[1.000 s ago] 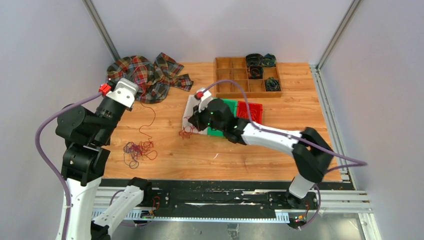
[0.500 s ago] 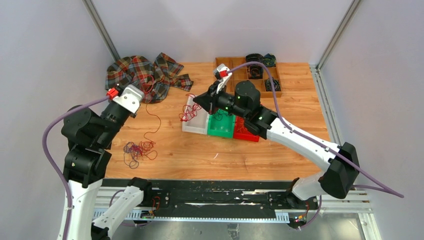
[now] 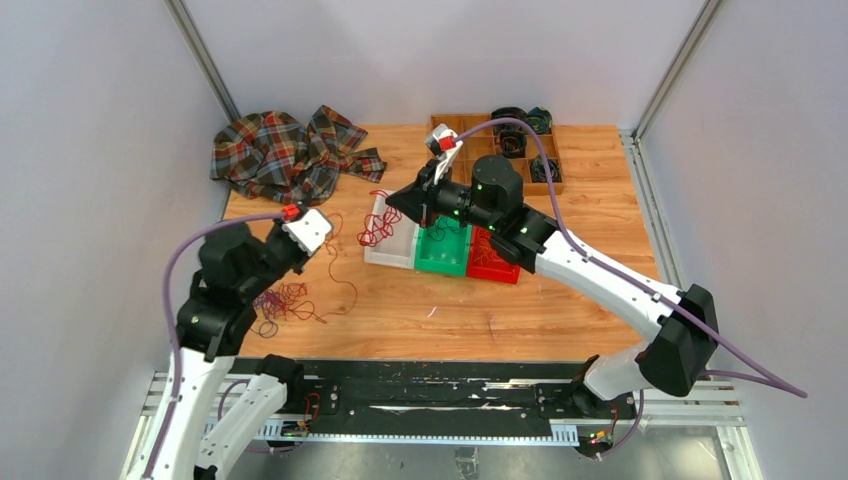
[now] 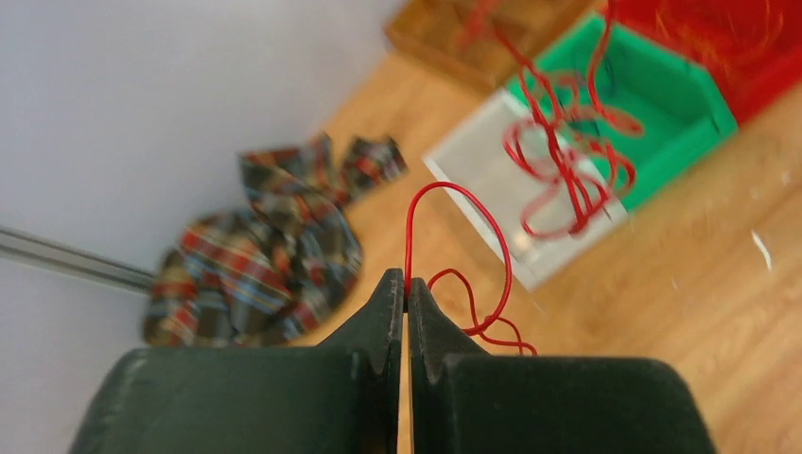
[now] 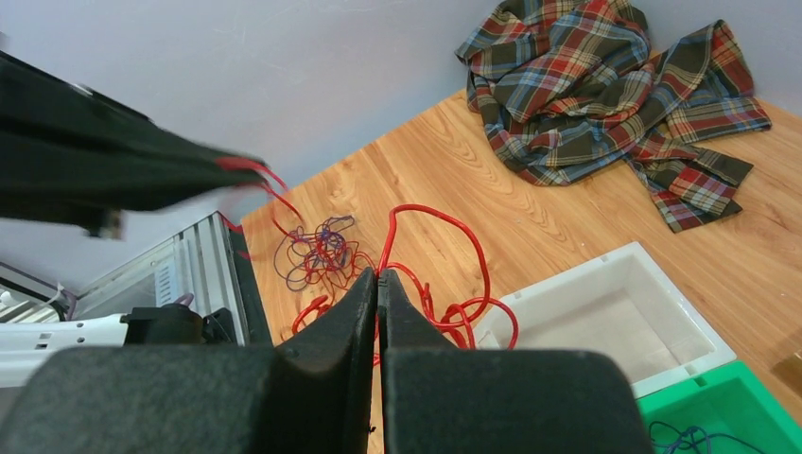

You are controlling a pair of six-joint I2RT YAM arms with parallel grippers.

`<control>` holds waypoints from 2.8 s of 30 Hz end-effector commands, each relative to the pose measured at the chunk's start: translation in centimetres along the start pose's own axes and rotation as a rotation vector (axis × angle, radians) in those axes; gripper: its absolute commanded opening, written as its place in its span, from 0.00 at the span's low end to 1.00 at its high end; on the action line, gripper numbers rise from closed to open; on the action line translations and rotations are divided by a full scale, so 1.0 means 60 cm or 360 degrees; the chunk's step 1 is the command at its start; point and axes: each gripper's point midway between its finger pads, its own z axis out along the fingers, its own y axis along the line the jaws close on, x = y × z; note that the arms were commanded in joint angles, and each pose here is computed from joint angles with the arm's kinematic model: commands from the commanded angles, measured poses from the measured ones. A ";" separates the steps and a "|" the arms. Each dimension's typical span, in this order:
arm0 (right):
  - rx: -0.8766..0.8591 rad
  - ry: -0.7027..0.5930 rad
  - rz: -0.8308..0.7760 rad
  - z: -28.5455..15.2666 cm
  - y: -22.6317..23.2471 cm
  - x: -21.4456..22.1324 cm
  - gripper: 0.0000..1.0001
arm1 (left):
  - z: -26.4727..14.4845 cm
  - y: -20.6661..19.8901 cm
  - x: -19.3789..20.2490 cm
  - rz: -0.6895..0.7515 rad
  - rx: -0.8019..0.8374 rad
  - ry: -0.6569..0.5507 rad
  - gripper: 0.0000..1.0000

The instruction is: Untangle the cables

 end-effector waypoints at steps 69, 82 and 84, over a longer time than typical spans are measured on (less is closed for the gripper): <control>-0.0049 0.0538 -0.0202 0.231 0.045 0.441 0.01 | -0.181 0.189 -0.482 0.0264 -0.0335 -0.1024 0.00; 0.0046 0.0472 0.0167 0.085 -0.007 0.380 0.01 | 0.012 0.106 -0.063 0.0329 -0.0207 0.0084 0.01; 0.0043 0.0508 0.0189 0.079 -0.005 0.387 0.01 | 0.034 0.050 0.013 0.0261 0.0014 0.0262 0.11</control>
